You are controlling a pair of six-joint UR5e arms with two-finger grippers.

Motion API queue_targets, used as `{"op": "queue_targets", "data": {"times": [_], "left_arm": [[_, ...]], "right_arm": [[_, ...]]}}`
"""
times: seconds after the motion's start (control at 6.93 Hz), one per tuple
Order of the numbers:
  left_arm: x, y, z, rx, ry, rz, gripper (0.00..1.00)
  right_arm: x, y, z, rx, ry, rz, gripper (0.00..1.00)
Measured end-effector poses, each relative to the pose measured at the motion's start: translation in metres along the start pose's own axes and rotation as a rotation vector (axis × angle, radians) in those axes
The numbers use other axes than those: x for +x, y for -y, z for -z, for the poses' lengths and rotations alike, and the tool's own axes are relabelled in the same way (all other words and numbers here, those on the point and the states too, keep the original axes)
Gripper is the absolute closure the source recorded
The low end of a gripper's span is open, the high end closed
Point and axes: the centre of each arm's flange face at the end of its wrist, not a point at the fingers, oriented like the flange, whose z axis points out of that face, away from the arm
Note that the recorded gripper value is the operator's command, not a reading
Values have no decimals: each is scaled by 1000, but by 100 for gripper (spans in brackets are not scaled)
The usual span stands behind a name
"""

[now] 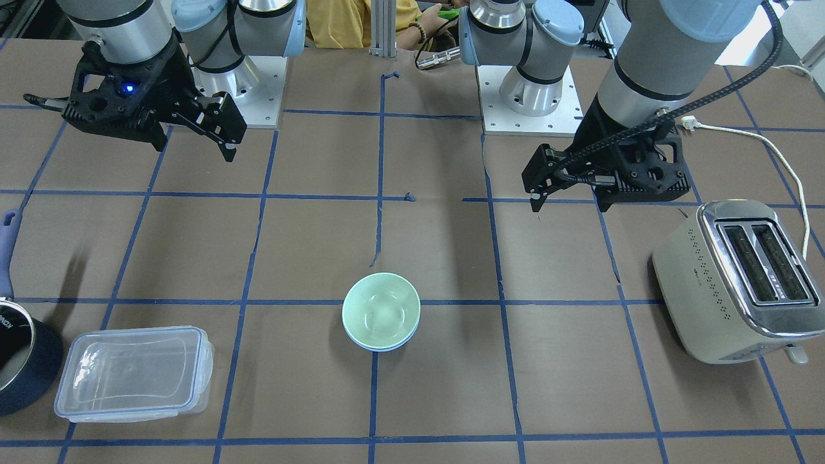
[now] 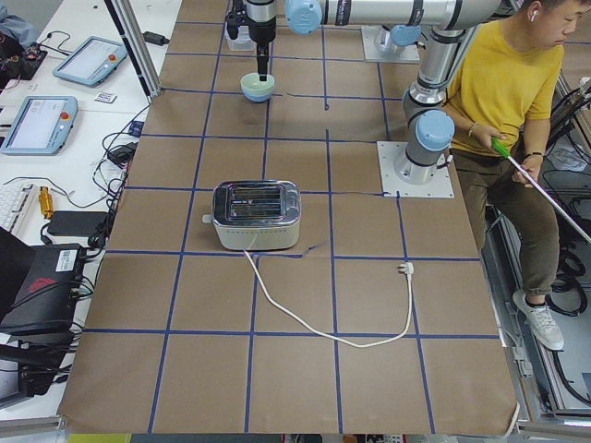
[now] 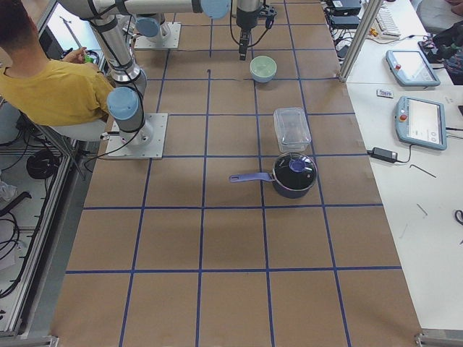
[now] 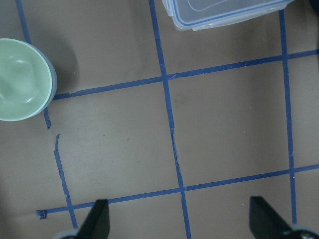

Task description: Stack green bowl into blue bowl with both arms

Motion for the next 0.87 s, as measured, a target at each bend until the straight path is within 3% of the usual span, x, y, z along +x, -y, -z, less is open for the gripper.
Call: {"op": "queue_targets", "data": {"times": [0.87], "left_arm": [[0,0,-1,-1,0,1,0]], "right_arm": [[2,-5,0,-22,-4,10,0]]}}
